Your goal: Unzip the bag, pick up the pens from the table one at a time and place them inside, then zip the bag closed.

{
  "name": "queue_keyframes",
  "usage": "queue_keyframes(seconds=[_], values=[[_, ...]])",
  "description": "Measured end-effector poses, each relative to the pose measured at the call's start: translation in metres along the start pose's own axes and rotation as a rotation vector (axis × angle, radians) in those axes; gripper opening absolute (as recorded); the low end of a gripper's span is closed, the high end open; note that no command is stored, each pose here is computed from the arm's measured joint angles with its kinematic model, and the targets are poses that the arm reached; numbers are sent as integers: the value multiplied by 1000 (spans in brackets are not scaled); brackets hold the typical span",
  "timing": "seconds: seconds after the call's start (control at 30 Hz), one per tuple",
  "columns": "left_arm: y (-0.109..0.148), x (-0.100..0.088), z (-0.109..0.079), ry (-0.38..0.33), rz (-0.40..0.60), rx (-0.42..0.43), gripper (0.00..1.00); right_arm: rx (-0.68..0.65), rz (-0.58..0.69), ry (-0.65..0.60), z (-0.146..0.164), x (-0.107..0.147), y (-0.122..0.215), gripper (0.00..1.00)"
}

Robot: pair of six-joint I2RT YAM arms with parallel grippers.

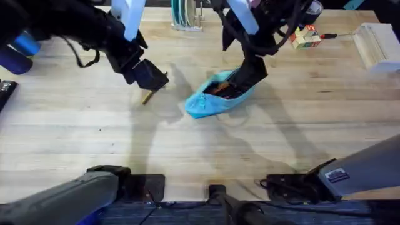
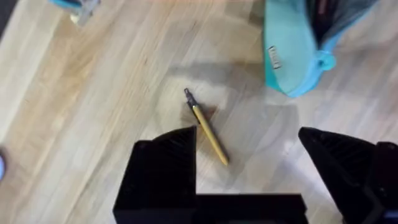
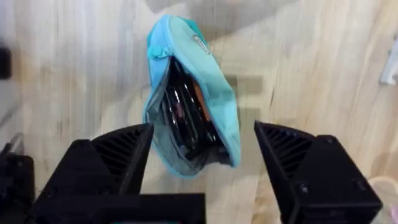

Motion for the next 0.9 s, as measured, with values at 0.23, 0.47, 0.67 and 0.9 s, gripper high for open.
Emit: queue_keyframes(seconds=[0.23, 0.47, 0.67, 0.9], values=[[-35, 10, 26, 66, 56, 28, 994, 59, 40, -163, -1, 7, 15, 995], [-62, 24, 51, 233, 145, -36, 993, 153, 27, -357, -14, 24, 35, 995], [-79, 39, 59, 363, 222, -50, 993, 263, -12, -474, -32, 34, 53, 996], [-81, 52, 57, 387, 294, -55, 994, 291, -29, -482, -39, 32, 55, 995]])
Point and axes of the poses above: each hand's point on the last joint's axis, 136 mm out from that joint toward the fingers, its own y axis back along the fingers, its own z axis along the line the jaws close on, x = y × z, the point moved 2 cm from there along y, back along the fingers, and after that the axes turned 5 degrees about y, right-handed, at the moved point
